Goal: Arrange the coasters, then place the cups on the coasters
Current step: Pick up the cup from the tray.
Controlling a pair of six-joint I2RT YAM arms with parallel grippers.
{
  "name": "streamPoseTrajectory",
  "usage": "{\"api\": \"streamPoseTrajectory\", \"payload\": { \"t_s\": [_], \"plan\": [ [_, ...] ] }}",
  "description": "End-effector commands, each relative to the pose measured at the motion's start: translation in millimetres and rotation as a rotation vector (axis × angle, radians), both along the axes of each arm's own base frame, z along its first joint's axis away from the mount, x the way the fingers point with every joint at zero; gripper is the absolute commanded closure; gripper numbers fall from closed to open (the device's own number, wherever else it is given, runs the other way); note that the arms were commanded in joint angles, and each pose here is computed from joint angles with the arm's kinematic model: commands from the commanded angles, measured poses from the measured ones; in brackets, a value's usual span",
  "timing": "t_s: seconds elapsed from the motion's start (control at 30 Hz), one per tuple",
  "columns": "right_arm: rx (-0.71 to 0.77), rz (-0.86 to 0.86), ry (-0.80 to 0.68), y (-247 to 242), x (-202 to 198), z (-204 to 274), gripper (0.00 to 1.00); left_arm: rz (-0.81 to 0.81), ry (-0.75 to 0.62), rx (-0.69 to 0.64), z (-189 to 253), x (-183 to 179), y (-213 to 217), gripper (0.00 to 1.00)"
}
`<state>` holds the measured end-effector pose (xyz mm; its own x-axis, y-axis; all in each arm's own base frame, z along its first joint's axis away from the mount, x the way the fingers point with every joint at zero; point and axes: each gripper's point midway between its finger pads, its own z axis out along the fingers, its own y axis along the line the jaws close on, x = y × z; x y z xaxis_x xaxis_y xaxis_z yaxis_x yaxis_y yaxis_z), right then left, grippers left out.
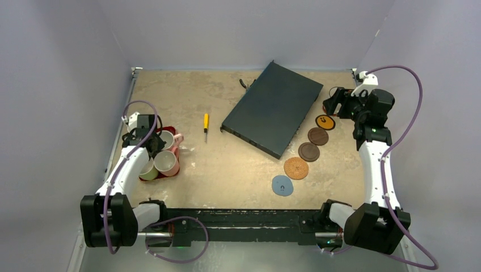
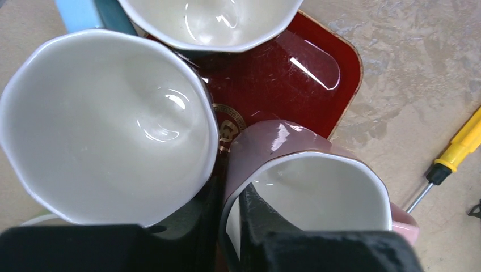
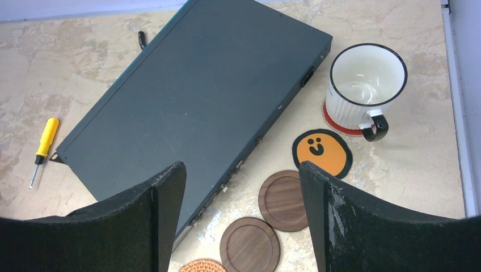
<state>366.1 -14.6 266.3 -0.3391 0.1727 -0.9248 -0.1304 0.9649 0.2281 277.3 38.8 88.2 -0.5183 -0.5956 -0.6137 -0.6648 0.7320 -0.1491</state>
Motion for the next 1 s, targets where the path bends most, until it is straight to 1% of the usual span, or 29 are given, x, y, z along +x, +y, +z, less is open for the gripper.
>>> {"api": "streamPoseTrajectory", "payload": {
  "t_s": [0.0,0.03,0.07,0.2,0.33,0.5,0.63,0.77,0.9,0.97],
  "plan": [
    [-0.005,0.015,-0.065,3.6,-1.2,25.7,0.24,-0.025,0.007,0.013,-1.9,-1.3,1.7,0.94],
    [-0.005,0.016,-0.066,3.8,-1.1,26.2,0.24,-0.025,0.003,0.023,1.6,-0.4,3.4,0.99],
    [-0.005,0.018,-0.067,4.2,-1.1,26.5,0.23,-0.026,0.001,0.034,4.8,-0.1,5.0,1.00],
    [-0.001,0.018,-0.067,4.5,-1.2,27.2,0.23,-0.052,-0.028,0.056,22.0,5.5,6.5,1.00],
    [0.006,0.031,-0.077,7.7,-3.2,31.4,0.23,-0.086,-0.097,0.084,54.3,20.1,7.6,1.00],
    [0.034,0.186,-0.126,34.2,-12.7,45.7,0.23,-0.141,-0.167,0.091,93.0,39.4,3.1,1.00],
    [0.060,0.264,-0.150,47.7,-18.8,51.2,0.23,-0.179,-0.201,0.080,108.3,49.8,-2.4,1.00],
    [0.043,0.366,-0.172,62.3,-27.9,53.1,0.23,-0.237,-0.244,0.081,127.4,63.0,-8.5,1.00],
    [0.018,0.491,-0.211,96.2,-35.5,55.4,0.23,-0.352,-0.256,0.034,136.4,75.2,-27.1,1.00],
    [-0.023,0.518,-0.206,120.7,-33.8,51.9,0.23,-0.399,-0.266,0.005,137.9,78.4,-36.5,1.00]
  ]
}}
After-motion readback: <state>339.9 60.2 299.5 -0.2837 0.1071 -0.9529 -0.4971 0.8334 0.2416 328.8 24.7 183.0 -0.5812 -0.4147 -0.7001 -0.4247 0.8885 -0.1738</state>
